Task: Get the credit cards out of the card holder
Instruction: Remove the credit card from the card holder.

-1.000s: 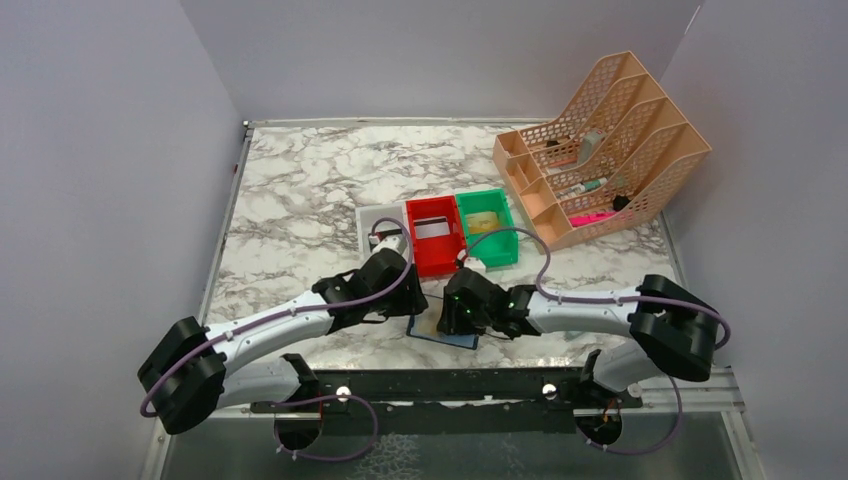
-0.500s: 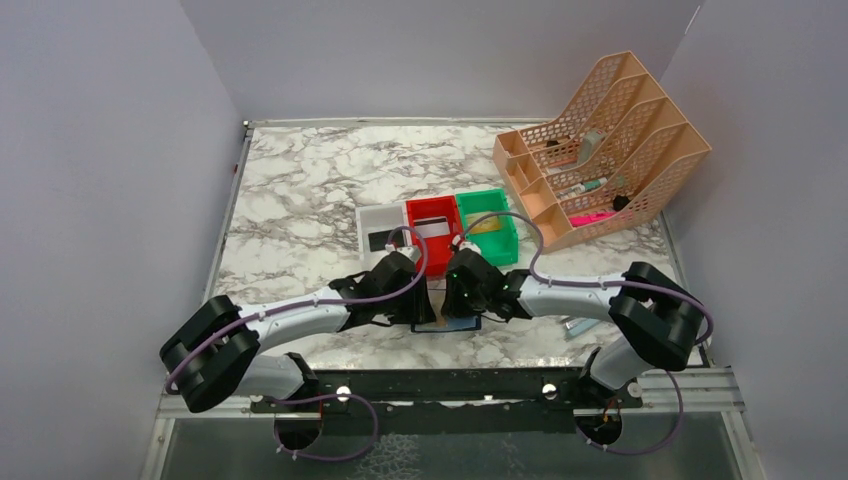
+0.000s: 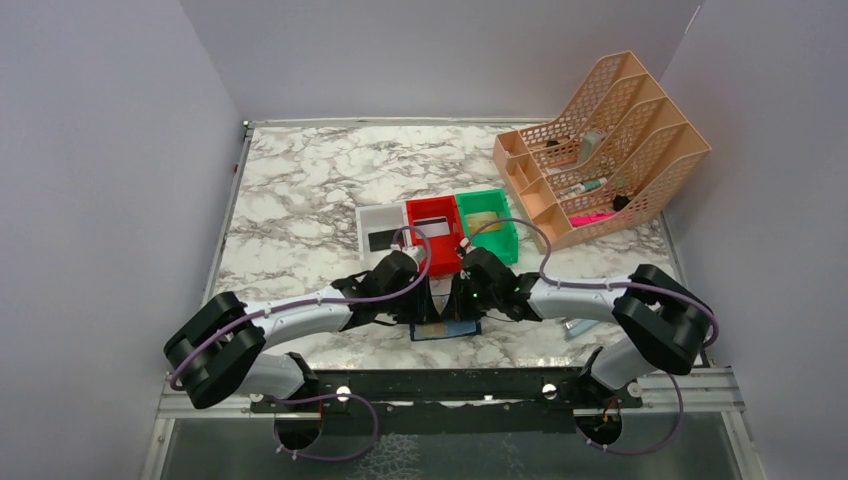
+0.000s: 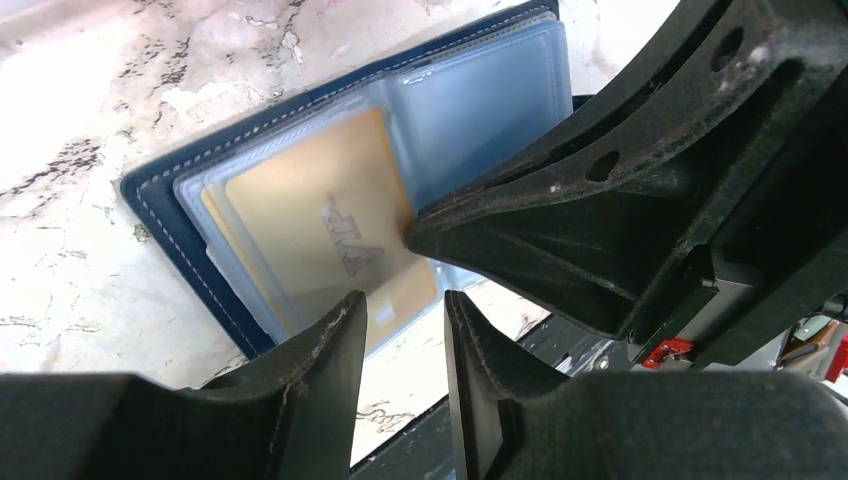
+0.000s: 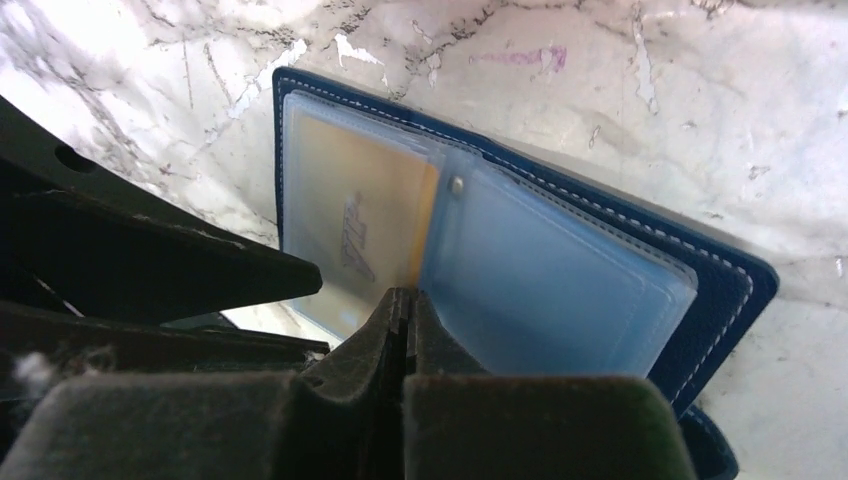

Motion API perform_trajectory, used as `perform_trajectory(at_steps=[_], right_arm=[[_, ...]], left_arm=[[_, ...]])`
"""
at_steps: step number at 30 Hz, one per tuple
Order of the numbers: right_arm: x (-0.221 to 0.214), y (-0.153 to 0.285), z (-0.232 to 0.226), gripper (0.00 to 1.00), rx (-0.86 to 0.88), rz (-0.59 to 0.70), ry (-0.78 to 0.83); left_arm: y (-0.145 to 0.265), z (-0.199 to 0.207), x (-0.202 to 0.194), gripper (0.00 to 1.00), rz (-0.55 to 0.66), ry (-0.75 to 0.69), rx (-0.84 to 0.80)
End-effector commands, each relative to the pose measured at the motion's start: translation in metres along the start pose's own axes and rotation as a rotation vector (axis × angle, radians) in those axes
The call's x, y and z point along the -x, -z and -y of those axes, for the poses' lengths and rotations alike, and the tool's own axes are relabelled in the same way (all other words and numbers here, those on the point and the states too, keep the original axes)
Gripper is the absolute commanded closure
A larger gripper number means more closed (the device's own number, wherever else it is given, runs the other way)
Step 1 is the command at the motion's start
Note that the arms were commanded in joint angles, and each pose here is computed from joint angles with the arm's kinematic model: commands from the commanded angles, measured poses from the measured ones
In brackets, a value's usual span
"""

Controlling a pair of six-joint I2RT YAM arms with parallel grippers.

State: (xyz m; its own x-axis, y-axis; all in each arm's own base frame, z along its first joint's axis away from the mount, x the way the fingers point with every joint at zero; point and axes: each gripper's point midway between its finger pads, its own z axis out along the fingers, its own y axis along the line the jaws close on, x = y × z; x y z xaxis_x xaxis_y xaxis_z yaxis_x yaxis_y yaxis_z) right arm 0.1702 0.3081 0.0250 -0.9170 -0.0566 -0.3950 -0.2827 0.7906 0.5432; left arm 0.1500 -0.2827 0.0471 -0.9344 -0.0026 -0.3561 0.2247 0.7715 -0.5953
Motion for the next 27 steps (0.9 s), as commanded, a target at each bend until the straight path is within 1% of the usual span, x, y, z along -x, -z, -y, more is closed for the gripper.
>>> perform_trajectory(at_steps=[1,4,6,10,13,14,16,19,24,27], right_arm=[[0.007,0.007,-0.016,0.99,0.086,0.027,-0.068],[0.008,0.008,-0.012,0.99,0.064,0.033,-0.054],[0.008,0.01,-0.011,0.99,0.067,0.032,-0.046],[0.007,0.013,-0.009,0.99,0.091,0.038,-0.069],[0.008,0.015,-0.006,0.99,0.073,0.036,-0.07],[0.01,0.015,-0.006,0.96,0.062,0.036,-0.062],[0.013,0.016,-0.007,0.87,0.054,0.036,-0.034],[0.019,0.016,-0.004,0.76,0.019,0.043,0.011],[0.019,0.014,0.006,0.68,-0.079,0.022,0.053],[0.021,0.013,0.003,0.61,-0.159,0.042,0.107]], left_arm=[[-0.001,0.005,0.002,0.63,0.004,-0.012,-0.03],[0.002,0.003,0.004,0.63,0.022,-0.011,-0.014],[0.006,0.001,0.01,0.63,0.054,-0.006,0.006],[0.015,-0.004,0.02,0.59,0.122,0.001,0.041],[0.021,-0.006,0.025,0.57,0.154,0.015,0.059],[0.023,-0.007,0.026,0.57,0.164,0.02,0.065],[0.029,-0.01,0.03,0.56,0.198,0.043,0.083],[0.039,-0.019,0.036,0.51,0.261,0.07,0.118],[0.059,-0.035,0.044,0.42,0.351,0.1,0.193],[0.07,-0.043,0.049,0.39,0.401,0.111,0.227]])
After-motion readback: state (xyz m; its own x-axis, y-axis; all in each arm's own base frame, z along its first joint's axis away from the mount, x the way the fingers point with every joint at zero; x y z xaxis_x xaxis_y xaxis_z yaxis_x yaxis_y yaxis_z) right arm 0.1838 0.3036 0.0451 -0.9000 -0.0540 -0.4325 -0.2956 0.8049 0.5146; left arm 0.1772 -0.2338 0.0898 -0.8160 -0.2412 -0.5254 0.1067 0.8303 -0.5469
